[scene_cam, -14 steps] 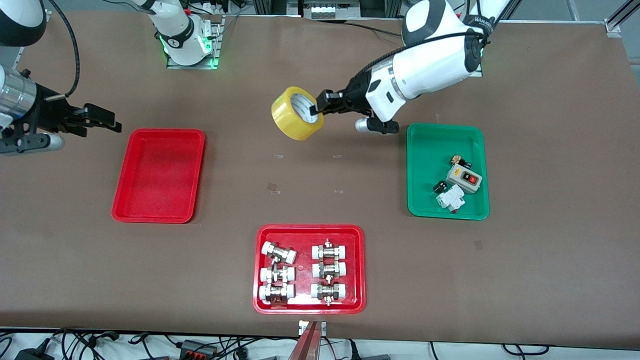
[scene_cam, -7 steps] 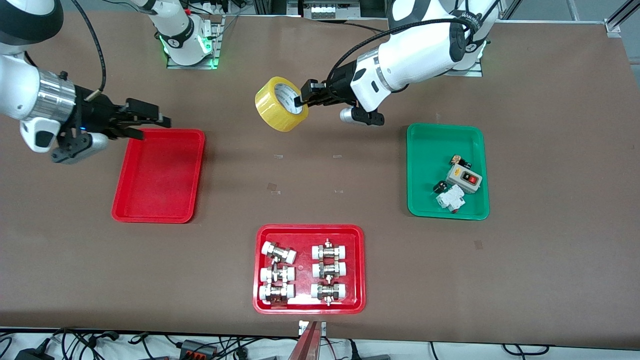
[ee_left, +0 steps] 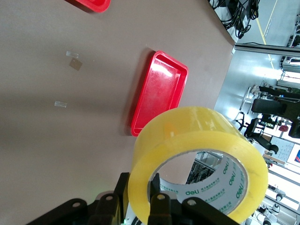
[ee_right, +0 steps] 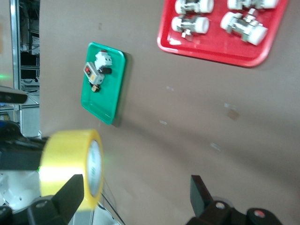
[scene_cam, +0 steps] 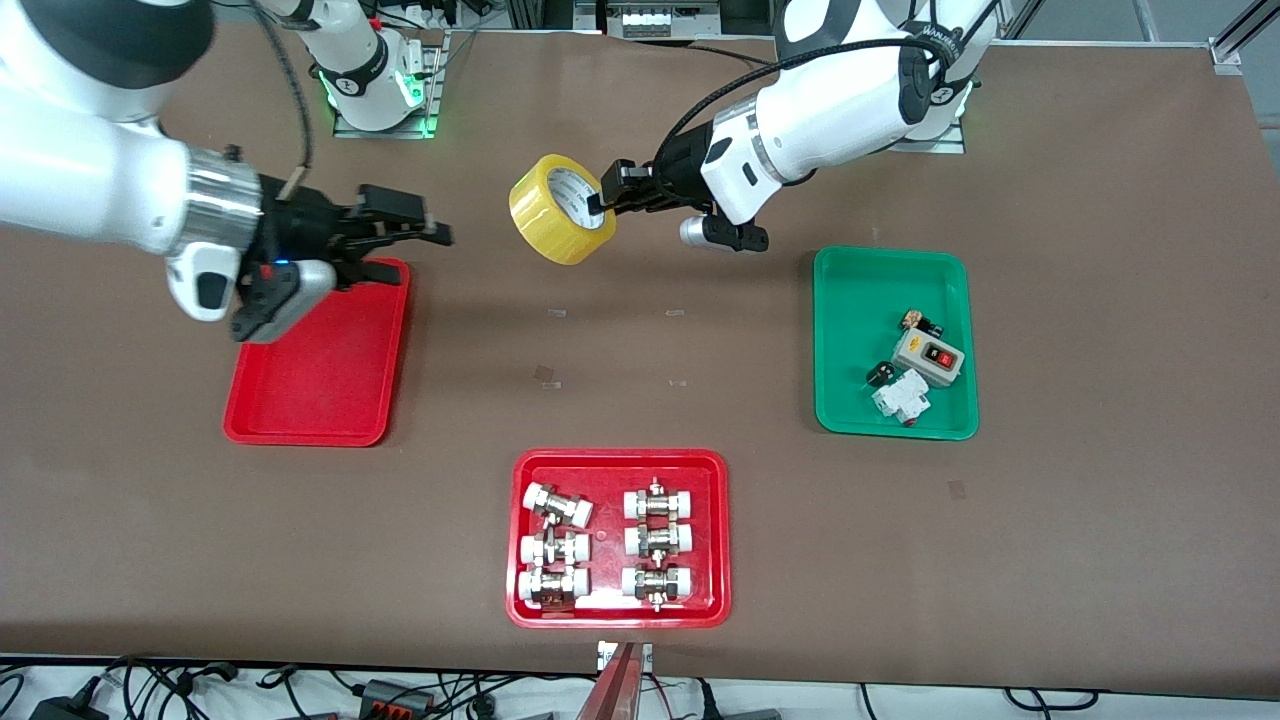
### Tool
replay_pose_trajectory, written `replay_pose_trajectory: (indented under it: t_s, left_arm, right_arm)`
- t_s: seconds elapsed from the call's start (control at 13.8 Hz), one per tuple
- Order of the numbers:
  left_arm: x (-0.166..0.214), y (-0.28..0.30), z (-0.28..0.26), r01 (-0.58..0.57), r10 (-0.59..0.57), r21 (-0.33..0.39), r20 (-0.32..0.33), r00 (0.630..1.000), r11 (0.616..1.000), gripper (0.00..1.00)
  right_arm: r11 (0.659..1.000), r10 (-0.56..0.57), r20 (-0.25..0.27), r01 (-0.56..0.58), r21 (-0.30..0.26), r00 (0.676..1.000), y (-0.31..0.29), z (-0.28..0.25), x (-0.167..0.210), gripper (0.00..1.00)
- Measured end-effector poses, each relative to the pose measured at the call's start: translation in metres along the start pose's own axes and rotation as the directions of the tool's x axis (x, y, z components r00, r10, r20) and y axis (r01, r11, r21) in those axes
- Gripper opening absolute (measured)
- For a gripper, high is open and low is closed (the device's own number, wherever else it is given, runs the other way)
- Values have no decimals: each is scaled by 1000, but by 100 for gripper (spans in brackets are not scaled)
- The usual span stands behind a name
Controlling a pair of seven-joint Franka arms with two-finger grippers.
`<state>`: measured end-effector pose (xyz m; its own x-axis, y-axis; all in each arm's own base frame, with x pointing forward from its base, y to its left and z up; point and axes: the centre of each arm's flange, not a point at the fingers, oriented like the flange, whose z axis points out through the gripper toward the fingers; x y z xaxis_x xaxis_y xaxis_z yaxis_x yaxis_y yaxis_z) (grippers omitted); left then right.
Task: Left arm passes tape to right arm into tray
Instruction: 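Grasp the tape roll with the right gripper beside the left gripper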
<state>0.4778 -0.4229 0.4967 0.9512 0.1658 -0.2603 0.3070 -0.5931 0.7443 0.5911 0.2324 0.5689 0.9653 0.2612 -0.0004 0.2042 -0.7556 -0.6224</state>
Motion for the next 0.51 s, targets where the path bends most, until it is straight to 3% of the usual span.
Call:
replay_pose_trajectory:
  t_s: [0.51]
  left_arm:
    - [-4, 3, 4, -2, 2, -6, -8, 1000, 1000, 22]
  right_arm:
    - [998, 60, -2, -60, 2, 998, -58, 39, -1, 100]
